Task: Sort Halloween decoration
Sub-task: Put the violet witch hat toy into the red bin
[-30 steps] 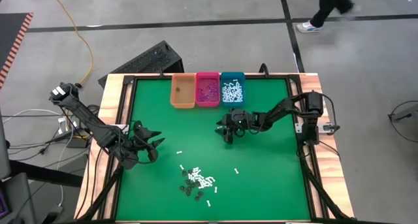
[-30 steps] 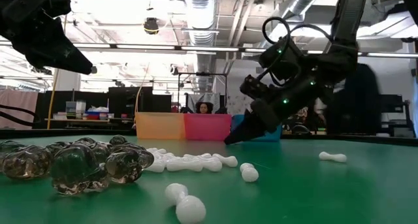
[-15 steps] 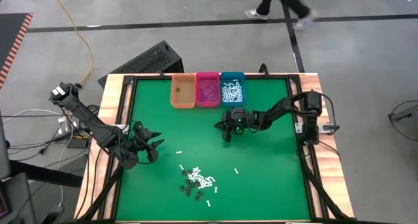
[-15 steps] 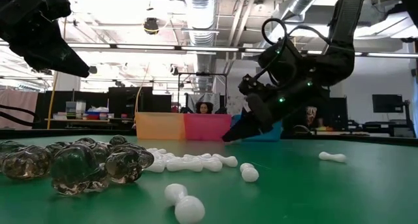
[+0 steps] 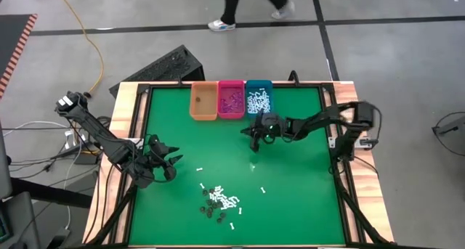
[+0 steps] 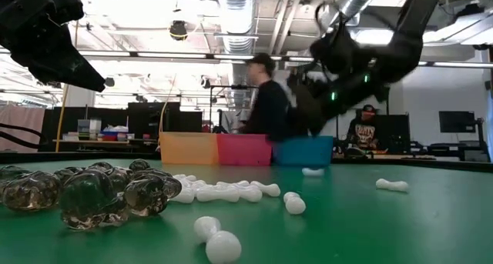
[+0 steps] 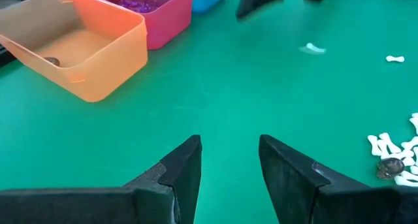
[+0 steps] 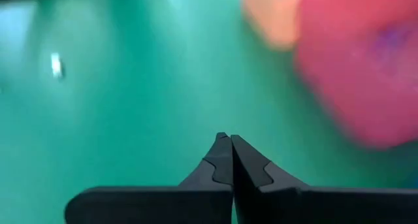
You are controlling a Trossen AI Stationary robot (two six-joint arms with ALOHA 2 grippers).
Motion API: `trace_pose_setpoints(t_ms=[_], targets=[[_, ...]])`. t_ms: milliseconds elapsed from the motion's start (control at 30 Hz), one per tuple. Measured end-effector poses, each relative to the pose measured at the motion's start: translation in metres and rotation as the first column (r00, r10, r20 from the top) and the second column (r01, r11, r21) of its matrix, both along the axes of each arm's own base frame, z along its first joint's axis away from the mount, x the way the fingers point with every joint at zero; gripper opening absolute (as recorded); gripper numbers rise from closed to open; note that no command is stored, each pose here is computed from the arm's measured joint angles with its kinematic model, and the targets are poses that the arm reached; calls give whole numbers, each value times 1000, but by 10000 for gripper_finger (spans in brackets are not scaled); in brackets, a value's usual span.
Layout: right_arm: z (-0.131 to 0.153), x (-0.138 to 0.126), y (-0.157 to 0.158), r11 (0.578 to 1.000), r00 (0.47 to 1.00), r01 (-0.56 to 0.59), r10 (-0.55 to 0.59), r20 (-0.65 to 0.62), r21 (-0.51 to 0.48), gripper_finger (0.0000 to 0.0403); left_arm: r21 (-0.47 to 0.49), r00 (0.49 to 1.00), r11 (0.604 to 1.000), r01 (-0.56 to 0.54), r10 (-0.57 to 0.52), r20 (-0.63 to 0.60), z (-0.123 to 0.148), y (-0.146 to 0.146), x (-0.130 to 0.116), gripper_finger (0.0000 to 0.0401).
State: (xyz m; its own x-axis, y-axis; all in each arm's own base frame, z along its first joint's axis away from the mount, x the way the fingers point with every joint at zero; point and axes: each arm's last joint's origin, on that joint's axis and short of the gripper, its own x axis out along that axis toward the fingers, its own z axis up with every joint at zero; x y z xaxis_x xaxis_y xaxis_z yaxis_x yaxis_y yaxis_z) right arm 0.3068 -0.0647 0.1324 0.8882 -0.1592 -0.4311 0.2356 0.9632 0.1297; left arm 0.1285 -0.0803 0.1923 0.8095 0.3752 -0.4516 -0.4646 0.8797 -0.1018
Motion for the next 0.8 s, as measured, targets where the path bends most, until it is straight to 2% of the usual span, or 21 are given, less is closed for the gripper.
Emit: trace_pose_setpoints(t_ms=[133, 233, 300, 367, 467, 600, 700, 800], targets=[[30, -12, -8, 998, 999, 42, -41, 29, -35, 17, 0, 1000, 1000, 0, 0, 0, 0, 0, 0, 144], [49, -23, -8, 999, 999, 41, -40, 24, -23, 31, 0, 1000, 1000, 0, 0, 0, 0, 0, 0, 144], [57, -31, -2, 998, 999, 43, -43, -5, 38, 54, -3, 1000, 1000, 3, -3, -3, 0, 0, 0, 144], [59, -39, 12, 991, 998, 1, 9, -70, 132, 76, -12, 1000, 1000, 13, -13, -11, 0, 0, 0, 144], [57, -49, 47, 962, 986, -52, 92, -136, 269, 86, -19, 999, 1000, 24, -24, -24, -1, -1, 0, 144], [45, -66, 112, 895, 954, -67, 188, -236, 442, 77, -12, 999, 1000, 26, -26, -37, -2, 0, -1, 144], [43, -83, 163, 832, 945, -36, 209, -252, 554, 72, -7, 999, 1000, 23, -23, -36, -2, 0, -1, 144], [47, -106, 208, 765, 957, 26, 168, -237, 644, 71, -1, 999, 1000, 17, -17, -31, -2, 0, -1, 144]])
